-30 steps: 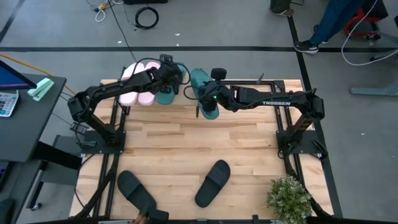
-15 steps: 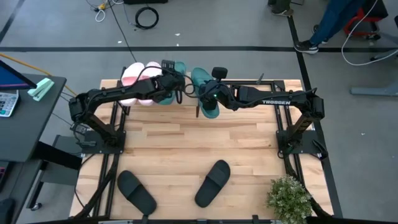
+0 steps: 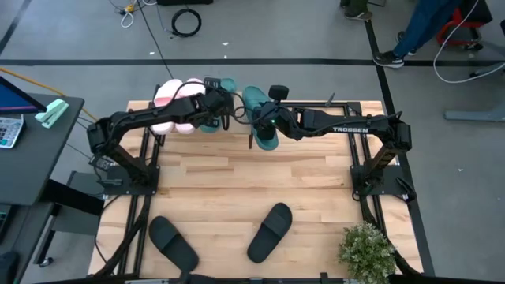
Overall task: Pick and place slides into the shelf
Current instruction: Put the green slide on the shelf
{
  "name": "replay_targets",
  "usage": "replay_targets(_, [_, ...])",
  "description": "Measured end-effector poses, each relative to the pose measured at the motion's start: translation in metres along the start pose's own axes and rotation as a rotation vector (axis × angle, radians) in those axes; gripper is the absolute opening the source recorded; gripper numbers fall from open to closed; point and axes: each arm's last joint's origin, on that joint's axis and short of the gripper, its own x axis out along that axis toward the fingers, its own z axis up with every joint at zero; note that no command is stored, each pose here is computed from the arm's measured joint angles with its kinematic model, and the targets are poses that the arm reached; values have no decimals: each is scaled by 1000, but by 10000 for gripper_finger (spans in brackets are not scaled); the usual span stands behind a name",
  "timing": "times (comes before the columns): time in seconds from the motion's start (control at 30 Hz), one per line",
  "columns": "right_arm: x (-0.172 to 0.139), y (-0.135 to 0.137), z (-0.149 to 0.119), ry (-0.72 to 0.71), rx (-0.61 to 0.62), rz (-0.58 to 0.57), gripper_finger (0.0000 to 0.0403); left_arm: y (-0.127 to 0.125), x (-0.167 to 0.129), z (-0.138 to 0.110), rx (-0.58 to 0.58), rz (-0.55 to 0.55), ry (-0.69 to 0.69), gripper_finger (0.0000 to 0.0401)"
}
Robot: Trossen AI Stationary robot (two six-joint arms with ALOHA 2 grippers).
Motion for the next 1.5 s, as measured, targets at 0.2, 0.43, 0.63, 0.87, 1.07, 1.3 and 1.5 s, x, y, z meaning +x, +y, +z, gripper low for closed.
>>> replay_targets(0.2, [0, 0, 0, 1, 0, 0, 12, 15, 15, -11, -58, 33, 19, 172])
replay_targets(0.43, [0, 0, 0, 1, 0, 0, 13, 19, 24, -18, -140, -54, -57, 172])
replay_targets(0.63, [0, 0, 0, 1, 0, 0, 12, 21, 35, -22, -178, -56, -35, 172])
replay_targets(0.87, [0, 0, 0, -3, 6, 7, 12, 13, 61, -20, -185, -66, -1, 161])
replay_targets(1.07, [0, 1, 0, -10, 8, 25, 12, 12, 65, -16, -185, -11, 49, 42])
replay_targets(1.3, [0, 1, 3, -54, 63, 68, 12, 15, 52, -19, -152, 63, 124, 22])
replay_targets(1.5, [1, -7, 15, -213, 242, 94, 12, 13, 51, -23, -111, 51, 174, 14])
